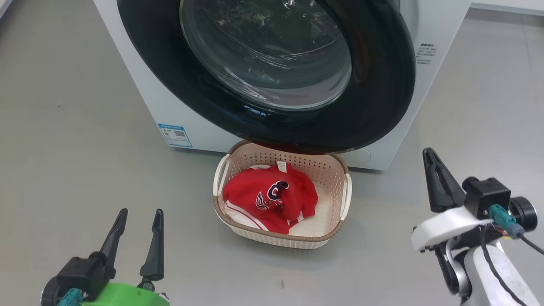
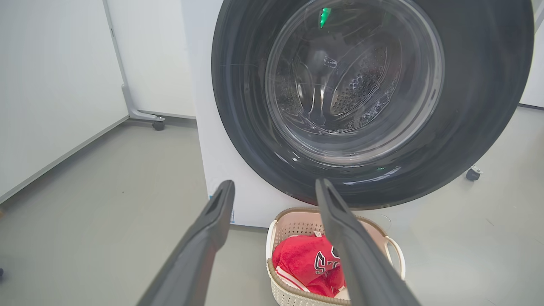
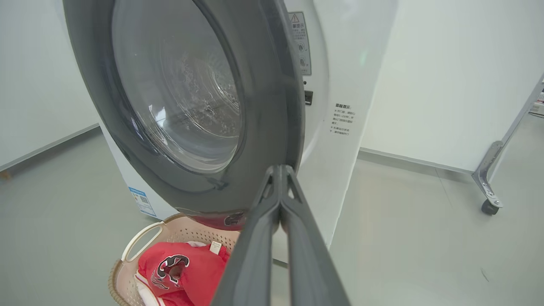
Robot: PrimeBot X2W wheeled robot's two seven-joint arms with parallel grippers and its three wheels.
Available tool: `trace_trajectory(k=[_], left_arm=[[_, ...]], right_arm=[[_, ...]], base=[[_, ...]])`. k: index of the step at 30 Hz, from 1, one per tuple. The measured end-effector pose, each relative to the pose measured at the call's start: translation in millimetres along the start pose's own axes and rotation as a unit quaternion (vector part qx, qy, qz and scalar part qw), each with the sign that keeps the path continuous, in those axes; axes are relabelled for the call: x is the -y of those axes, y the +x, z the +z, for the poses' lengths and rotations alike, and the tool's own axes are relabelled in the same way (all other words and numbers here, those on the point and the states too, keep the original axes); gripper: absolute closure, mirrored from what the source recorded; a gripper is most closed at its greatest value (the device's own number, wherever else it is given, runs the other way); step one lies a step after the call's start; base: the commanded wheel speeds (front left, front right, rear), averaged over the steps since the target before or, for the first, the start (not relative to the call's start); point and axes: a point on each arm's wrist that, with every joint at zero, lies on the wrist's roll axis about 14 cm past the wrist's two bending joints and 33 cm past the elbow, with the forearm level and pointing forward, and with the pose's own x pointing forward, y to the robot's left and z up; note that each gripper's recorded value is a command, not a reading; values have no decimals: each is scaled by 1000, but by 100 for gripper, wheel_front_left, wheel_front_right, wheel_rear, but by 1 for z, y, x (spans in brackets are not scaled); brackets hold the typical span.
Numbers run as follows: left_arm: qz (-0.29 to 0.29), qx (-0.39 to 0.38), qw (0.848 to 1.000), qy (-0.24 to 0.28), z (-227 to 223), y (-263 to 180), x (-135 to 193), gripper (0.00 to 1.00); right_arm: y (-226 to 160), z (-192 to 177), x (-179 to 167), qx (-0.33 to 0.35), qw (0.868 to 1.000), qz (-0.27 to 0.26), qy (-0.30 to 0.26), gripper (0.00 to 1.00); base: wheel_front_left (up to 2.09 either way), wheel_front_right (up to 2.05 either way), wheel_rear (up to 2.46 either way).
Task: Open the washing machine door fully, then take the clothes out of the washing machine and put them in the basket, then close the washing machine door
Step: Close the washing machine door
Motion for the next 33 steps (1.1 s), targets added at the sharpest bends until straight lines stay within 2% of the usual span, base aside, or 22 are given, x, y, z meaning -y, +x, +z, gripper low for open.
trace_trajectory(k=[11,21,33], left_arm=[[16,12,1000,6,5,11,-12,0],[35,9,999,16,2,16,-26,0],[43,2,999,22,-5,22,-33,0]], right_arm=[[62,10,-46,1,995,93,-25,100],[105,11,-58,-1,994,110,-22,100],[137,17,-54,5,995,101,-21,100]], base=[[0,0,0],[0,0,0],[0,0,0]])
